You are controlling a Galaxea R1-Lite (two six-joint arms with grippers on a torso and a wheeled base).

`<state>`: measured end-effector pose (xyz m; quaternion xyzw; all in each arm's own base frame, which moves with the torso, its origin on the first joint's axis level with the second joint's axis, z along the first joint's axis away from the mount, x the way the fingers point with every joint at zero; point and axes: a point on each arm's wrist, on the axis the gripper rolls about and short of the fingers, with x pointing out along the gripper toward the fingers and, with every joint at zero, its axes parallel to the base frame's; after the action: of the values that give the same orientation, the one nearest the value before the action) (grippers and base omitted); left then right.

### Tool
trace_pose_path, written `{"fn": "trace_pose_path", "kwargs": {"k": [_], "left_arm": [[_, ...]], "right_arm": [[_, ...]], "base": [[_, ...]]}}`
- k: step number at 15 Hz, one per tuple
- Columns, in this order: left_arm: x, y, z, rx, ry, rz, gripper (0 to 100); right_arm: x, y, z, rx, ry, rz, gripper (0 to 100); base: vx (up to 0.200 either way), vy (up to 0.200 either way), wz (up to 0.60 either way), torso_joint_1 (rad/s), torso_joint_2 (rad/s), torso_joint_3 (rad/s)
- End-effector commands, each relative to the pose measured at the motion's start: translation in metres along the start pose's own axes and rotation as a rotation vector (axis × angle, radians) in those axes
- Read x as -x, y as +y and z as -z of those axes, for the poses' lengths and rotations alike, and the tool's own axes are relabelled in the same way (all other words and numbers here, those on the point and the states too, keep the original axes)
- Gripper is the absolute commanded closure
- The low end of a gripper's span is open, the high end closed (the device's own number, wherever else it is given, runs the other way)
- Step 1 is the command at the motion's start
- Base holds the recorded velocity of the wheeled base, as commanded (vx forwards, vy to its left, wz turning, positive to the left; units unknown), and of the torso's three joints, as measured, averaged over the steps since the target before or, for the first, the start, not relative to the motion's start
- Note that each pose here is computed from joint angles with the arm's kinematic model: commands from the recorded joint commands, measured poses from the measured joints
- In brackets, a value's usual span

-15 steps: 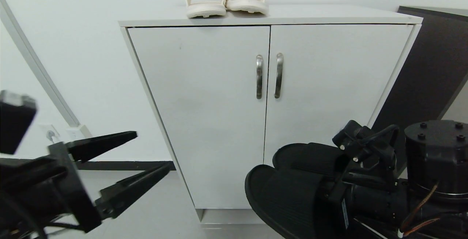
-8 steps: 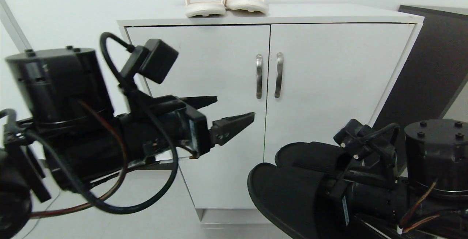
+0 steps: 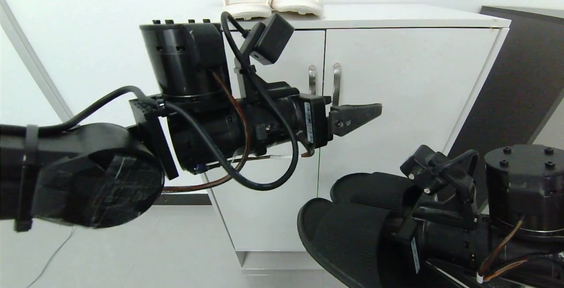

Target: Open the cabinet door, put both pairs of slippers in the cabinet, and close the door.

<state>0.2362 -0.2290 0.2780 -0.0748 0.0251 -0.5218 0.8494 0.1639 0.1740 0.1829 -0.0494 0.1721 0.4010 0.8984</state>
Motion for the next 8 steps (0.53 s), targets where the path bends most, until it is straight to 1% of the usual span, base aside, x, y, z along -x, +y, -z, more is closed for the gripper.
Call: {"fn": "trace_pose_path", "kwargs": {"k": [1,2,3,4,5,6,8], "left_arm": [[-0.016,0.007,-0.005,0.016,0.019,0.015,0],[-0.015,0.013,-0.006,0.024,0.035,0.021,0],[-0.013,0.017,-0.004,0.041,0.045,0.035,0],[-0.012,0.017,-0.005,0.067,0.045,0.042,0],[-0.012,0.017,-0.006,0.075,0.043,0.044,0],[-0.013,0.017,-0.008,0.076,0.036,0.044,0],[-0.017,0.024,-0.007,0.076,0.035,0.022,0]], "right_arm": [[-0.001,0.0,0.002,-0.001,0.007,-0.001,100],[-0.001,0.0,0.002,-0.001,0.009,-0.001,100],[-0.001,0.0,0.002,-0.001,0.009,-0.001,100],[0.0,0.0,0.002,-0.002,0.005,-0.001,100],[0.0,0.0,0.002,-0.002,0.005,-0.001,100],[0.0,0.0,0.001,-0.002,0.004,-0.001,100],[0.001,0.0,0.001,-0.002,0.004,-0.001,100]], "base": [[0.0,0.0,0.0,0.0,0.0,0.0],[0.0,0.0,0.0,0.0,0.0,0.0],[0.0,0.0,0.0,0.0,0.0,0.0],[0.0,0.0,0.0,0.0,0.0,0.0],[0.0,0.0,0.0,0.0,0.0,0.0],[0.0,0.0,0.0,0.0,0.0,0.0],[0.0,0.0,0.0,0.0,0.0,0.0]]}}
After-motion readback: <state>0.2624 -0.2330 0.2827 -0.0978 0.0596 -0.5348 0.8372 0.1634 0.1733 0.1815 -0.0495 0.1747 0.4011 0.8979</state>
